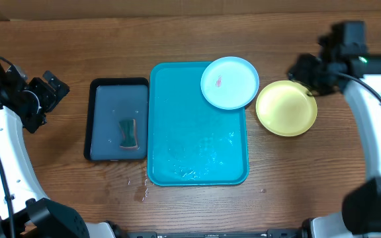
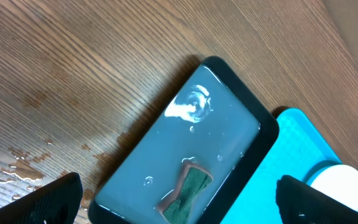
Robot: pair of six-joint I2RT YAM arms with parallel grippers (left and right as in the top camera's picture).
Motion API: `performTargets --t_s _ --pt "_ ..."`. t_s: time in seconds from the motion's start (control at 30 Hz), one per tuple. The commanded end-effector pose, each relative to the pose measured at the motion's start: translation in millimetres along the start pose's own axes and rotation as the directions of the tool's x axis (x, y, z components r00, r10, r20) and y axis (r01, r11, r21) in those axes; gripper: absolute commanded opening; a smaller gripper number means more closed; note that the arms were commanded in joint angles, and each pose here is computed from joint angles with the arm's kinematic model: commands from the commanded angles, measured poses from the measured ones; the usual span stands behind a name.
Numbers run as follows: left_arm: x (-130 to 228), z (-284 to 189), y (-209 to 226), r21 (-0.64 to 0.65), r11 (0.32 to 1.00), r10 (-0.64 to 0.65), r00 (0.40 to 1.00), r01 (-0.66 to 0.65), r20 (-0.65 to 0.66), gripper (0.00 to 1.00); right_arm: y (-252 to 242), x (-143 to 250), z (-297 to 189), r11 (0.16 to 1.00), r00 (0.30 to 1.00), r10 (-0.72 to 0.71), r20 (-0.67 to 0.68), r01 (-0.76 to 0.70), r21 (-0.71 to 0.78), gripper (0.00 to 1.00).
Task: Clean dirty plates on tray and stack at the side
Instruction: 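Release the plate and move the right gripper to the white plate rim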
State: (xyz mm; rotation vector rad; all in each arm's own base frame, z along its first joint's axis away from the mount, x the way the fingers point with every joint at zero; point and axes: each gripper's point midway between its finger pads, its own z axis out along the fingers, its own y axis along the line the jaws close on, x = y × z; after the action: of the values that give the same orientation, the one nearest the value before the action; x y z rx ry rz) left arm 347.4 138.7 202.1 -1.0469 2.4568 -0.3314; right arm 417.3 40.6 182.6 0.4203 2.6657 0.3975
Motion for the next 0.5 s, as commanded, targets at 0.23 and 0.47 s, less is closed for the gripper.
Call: performTargets --t_s 0.23,0.47 --pt "-4.2 -4.4 -1.2 0.003 1.000 -0.004 1.000 0.004 0.016 1.00 37.3 0.3 49.5 0.991 0.992 -0.130 -0.004 0.130 0.022 0.69" --pt "-4.2 -4.4 -1.2 0.003 1.000 -0.004 1.000 0.004 0.016 1.00 22.1 16.6 72.6 0.989 0.991 -0.132 -0.025 0.133 0.063 0.57"
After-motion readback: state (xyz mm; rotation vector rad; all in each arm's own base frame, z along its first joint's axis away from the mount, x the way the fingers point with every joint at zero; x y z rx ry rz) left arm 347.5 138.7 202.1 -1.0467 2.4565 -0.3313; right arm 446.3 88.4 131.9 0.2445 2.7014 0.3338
